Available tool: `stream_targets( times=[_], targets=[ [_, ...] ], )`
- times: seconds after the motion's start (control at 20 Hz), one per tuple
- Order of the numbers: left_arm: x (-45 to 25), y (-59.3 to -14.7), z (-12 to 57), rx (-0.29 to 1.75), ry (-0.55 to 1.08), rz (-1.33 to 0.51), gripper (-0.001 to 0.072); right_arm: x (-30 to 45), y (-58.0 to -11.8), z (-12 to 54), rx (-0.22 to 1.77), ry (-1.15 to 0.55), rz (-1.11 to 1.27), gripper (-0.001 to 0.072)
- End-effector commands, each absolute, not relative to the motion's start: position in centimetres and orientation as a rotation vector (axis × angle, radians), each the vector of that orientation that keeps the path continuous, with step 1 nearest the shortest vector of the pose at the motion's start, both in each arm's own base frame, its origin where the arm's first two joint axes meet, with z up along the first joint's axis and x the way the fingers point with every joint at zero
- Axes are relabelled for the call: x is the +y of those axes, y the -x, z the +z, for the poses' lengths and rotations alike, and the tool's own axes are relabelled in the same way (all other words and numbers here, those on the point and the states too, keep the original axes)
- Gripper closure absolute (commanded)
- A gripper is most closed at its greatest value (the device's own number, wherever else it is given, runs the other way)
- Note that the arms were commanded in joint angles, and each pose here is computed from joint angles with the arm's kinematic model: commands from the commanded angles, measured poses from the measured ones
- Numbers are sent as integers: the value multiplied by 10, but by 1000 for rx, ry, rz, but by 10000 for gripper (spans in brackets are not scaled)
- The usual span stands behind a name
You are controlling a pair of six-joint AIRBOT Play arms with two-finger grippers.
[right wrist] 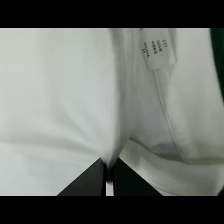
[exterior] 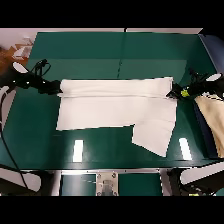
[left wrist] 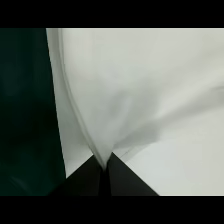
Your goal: Fold the shirts.
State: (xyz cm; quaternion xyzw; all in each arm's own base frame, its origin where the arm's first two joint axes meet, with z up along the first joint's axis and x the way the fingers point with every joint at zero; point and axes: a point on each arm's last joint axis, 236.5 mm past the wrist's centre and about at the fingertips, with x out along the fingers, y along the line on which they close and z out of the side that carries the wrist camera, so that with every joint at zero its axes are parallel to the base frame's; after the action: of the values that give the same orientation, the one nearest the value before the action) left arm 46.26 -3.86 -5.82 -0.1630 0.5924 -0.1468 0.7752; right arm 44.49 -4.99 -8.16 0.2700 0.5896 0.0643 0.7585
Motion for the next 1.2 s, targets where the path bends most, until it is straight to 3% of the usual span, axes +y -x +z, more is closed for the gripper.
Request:
stream_targets(
  times=[0.0,0.3,0.35,0.4,0.45,0.55,0.6,0.7,0.75,0.9,1.15],
  targets=[
    [-49,-461,-76,1321,357,-320,687,-50,-444,-82,1286,-587,137,698],
    [-41,-457,-87,1360,320,-264,675,-51,-444,-82,1286,-587,137,697],
    [-42,-452,-86,1389,330,-260,333,-50,-444,-80,1289,-587,142,571],
    [-43,-448,-83,1414,348,-255,31,-52,-443,-76,1295,-593,145,310],
    [-44,-443,-75,1444,359,-255,2,-54,-440,-69,1310,-614,143,259],
    [-37,-432,-53,1518,312,-256,3,-65,-429,-52,1360,-663,122,283],
    [-30,-424,-40,1568,285,-239,27,-69,-419,-42,1380,-691,122,404],
    [-22,-403,-17,1670,239,-235,681,-71,-396,-29,1416,-717,135,623],
    [-23,-394,-8,1702,238,-244,688,-69,-383,-24,1425,-728,133,698],
    [-26,-368,16,1701,235,-245,689,-61,-339,-21,1449,-742,96,698],
    [-43,-279,22,1496,284,-197,690,-59,-261,-31,1412,-846,-109,698]
  ],
)
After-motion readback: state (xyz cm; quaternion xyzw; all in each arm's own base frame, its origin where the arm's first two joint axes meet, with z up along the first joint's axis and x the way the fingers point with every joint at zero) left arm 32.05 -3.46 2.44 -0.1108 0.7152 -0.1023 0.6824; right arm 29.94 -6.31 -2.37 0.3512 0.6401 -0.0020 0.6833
